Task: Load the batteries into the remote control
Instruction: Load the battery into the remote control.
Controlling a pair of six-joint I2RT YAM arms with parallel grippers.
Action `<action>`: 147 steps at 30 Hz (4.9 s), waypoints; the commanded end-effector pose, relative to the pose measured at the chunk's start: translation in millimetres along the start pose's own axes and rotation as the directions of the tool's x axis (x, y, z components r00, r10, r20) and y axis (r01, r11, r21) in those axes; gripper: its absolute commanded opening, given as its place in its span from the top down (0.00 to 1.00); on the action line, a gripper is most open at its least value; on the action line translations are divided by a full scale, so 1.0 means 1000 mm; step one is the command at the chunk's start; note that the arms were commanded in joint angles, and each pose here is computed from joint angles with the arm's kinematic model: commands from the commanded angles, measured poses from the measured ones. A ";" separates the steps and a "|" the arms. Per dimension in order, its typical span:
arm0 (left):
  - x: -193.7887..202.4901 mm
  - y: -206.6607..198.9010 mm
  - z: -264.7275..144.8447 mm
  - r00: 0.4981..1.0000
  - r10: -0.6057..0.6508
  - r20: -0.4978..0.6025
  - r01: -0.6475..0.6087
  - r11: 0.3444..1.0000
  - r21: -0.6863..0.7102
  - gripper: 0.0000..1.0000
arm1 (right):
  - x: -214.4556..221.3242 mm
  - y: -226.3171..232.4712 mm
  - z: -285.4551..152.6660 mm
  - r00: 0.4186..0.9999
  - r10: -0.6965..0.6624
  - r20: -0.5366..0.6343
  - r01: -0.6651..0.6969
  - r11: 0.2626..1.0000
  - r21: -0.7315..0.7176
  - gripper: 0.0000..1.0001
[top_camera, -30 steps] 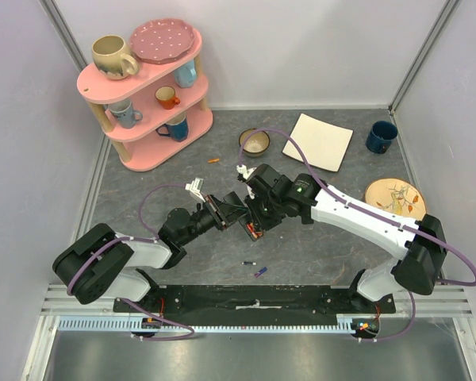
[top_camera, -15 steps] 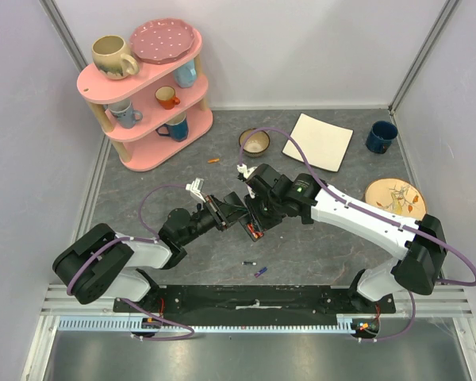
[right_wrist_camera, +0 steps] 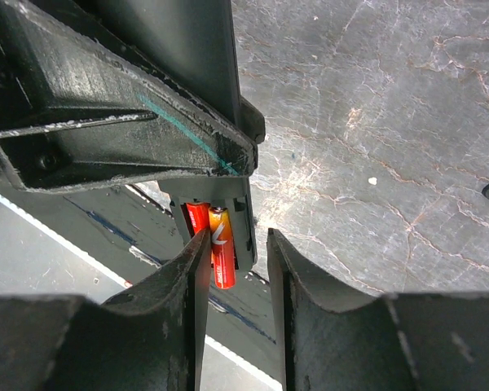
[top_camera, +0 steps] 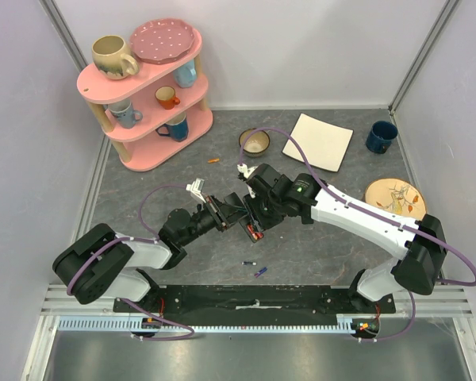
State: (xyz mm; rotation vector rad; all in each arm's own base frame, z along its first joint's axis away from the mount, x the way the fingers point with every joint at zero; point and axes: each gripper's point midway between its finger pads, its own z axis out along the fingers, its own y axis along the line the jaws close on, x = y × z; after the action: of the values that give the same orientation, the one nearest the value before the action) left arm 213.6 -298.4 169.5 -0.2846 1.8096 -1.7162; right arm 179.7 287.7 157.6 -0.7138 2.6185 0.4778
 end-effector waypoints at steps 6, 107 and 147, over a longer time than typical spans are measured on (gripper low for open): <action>0.002 -0.080 -0.011 1.000 0.014 -0.014 -0.009 0.949 0.315 0.98 | -0.031 -0.001 -0.009 0.994 0.012 0.113 -0.014 1.000 0.017 0.58; 0.015 -0.114 -0.005 0.979 -0.031 -0.203 0.116 0.900 0.421 0.98 | 0.031 0.015 -0.055 0.799 0.268 0.538 0.156 0.772 -0.616 0.37; 0.030 -0.125 -0.010 0.968 -0.013 -0.249 0.131 0.876 0.464 0.98 | 0.021 0.008 -0.046 0.797 0.336 0.502 0.092 0.754 -0.650 0.44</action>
State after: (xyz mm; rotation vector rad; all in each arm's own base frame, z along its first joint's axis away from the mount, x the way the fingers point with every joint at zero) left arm 184.7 -332.6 198.2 -0.2007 1.8799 -2.0514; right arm 134.4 268.1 185.5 -0.4870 1.8945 1.4748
